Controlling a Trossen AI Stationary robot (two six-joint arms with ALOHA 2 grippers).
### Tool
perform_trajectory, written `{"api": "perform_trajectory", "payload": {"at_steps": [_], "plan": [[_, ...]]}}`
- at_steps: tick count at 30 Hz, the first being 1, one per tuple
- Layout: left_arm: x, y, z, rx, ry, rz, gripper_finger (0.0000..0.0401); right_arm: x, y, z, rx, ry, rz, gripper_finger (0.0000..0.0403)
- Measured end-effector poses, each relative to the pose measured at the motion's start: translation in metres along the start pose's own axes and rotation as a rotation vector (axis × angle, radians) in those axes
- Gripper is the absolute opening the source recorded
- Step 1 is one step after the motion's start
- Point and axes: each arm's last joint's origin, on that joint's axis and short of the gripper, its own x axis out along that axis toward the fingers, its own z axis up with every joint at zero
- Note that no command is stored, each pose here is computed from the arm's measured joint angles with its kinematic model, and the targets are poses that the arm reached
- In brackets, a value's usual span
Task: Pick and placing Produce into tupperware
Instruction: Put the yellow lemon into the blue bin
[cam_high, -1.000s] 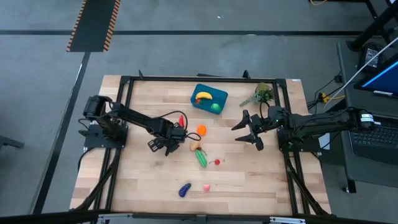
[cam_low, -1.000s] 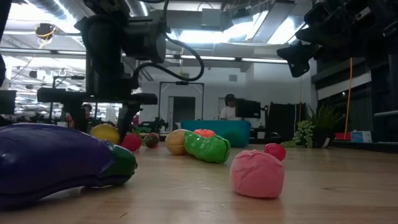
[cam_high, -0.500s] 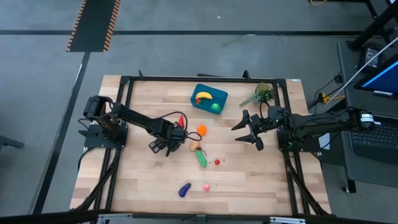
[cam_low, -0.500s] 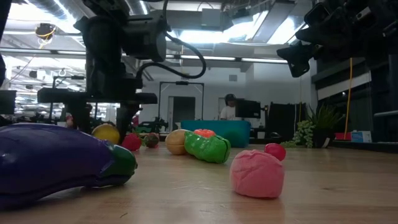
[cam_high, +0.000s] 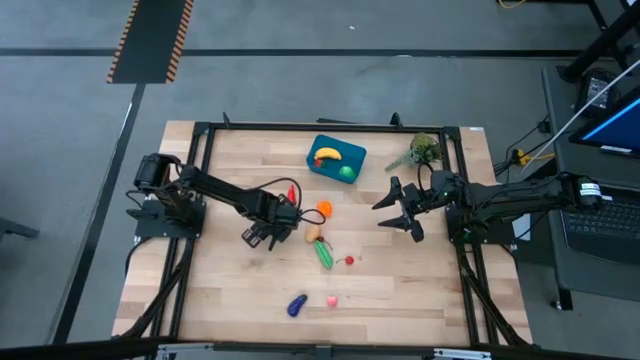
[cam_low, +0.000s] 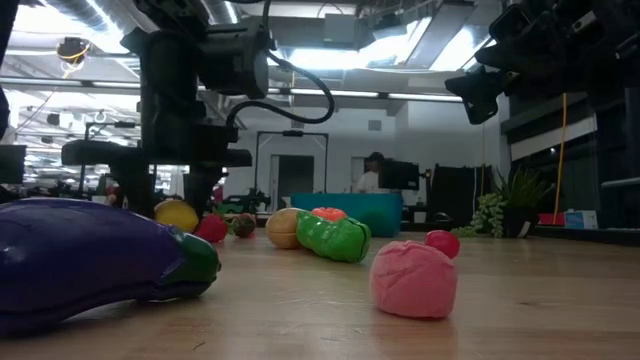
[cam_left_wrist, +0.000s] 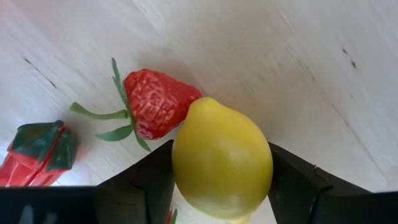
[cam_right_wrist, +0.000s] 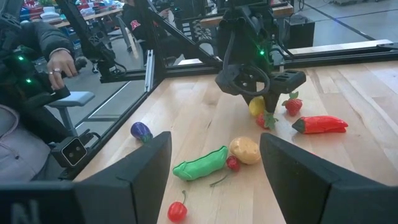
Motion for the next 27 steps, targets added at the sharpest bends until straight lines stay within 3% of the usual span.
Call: {"api": "perform_trajectory", "payload": {"at_steps": [15,20,27], "plan": [[-0.015,0.004,-0.001,-0.219,-0.072,0.040,0.0201,0.000,0.000,0.000,0.000,0.000,0.000,0.0248],[-0.035,0.004,-0.006,-0.288,-0.130,0.073,0.0201,0.000,0.000,0.000,0.002,0.003,-0.001,0.0248],[-0.073,0.009,-0.027,-0.470,-0.266,0.140,0.0201,0.000,0.000,0.000,0.003,0.003,-0.001,0.0248]]}}
